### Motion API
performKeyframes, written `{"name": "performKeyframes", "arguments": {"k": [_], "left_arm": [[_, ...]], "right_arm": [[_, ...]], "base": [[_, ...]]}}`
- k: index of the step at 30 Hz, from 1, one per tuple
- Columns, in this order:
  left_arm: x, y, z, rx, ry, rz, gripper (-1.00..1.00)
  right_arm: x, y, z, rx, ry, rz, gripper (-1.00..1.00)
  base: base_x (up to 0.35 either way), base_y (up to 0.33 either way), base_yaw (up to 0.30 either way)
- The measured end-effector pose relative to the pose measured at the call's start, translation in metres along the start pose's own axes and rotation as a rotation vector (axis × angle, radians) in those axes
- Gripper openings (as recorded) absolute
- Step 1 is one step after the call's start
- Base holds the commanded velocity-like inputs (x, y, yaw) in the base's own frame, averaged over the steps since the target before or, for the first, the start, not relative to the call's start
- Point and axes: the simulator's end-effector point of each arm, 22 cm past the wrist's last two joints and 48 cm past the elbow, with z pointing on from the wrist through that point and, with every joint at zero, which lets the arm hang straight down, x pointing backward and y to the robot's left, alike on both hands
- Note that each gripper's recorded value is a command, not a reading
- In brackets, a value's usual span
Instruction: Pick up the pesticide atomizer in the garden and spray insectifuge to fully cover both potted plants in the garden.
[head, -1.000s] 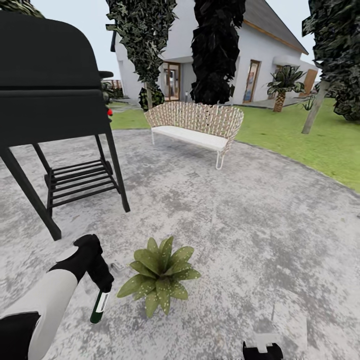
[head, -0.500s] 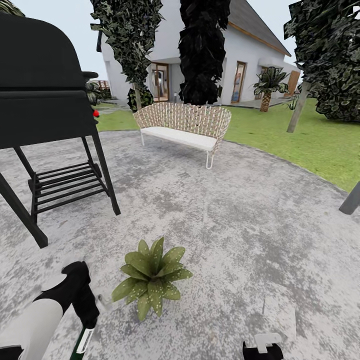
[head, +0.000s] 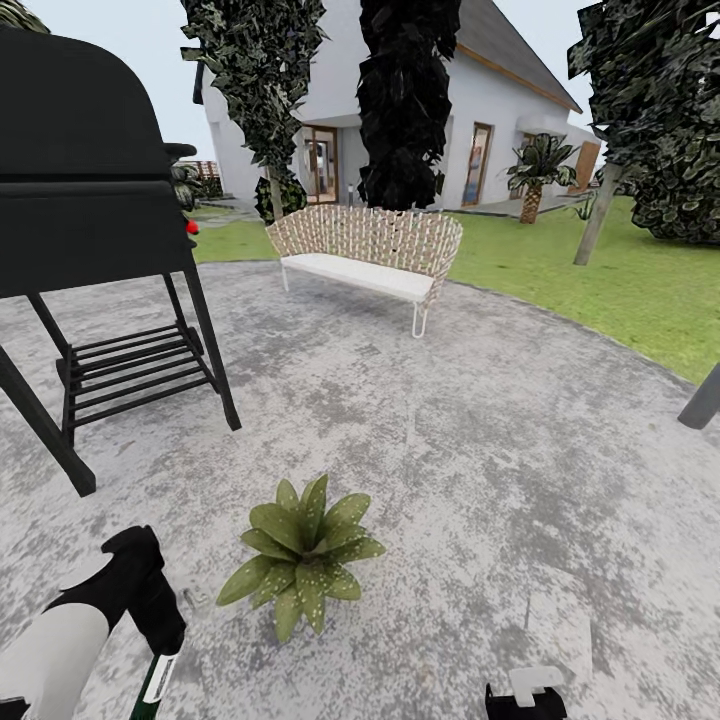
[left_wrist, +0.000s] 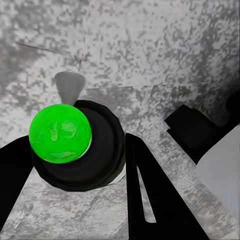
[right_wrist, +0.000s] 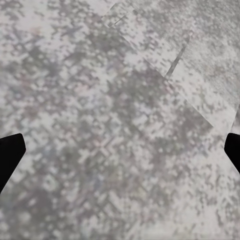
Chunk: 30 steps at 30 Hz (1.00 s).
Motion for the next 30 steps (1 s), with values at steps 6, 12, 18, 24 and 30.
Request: {"name": "performKeyframes", "arguments": {"k": [6, 12, 18, 24, 30], "left_arm": [[-0.001, 0.004, 0.004, -0.026, -0.002, -0.008, -1.0], [0.006, -0.011, 0.022, 0.001, 0.019, 0.006, -1.0], [-0.007, -0.006, 0.036, -0.103, 0.002, 0.022, -1.0], [-0.009, -0.011, 0.041, -0.102, 0.009, 0.026, -1.0], [-0.01, -0.006, 0.037, -0.097, -0.027, -0.015, -1.0]], "right_arm": [[0.0, 0.0, 0.0, 0.0, -0.001, 0.0, 1.0], [0.0, 0.0, 0.0, 0.0, 0.0, -0.001, 1.0], [0.001, 0.0, 0.0, -0.001, 0.001, -0.001, 1.0], [0.0, 0.003, 0.0, -0.004, 0.001, -0.001, 1.0], [0.0, 0.003, 0.0, -0.005, 0.0, -0.002, 1.0]], "base": [[0.273, 0.0, 0.0], [0.031, 0.0, 0.0], [0.0, 0.0, 0.0], [0.0, 0.0, 0.0], [0.0, 0.0, 0.0]]}}
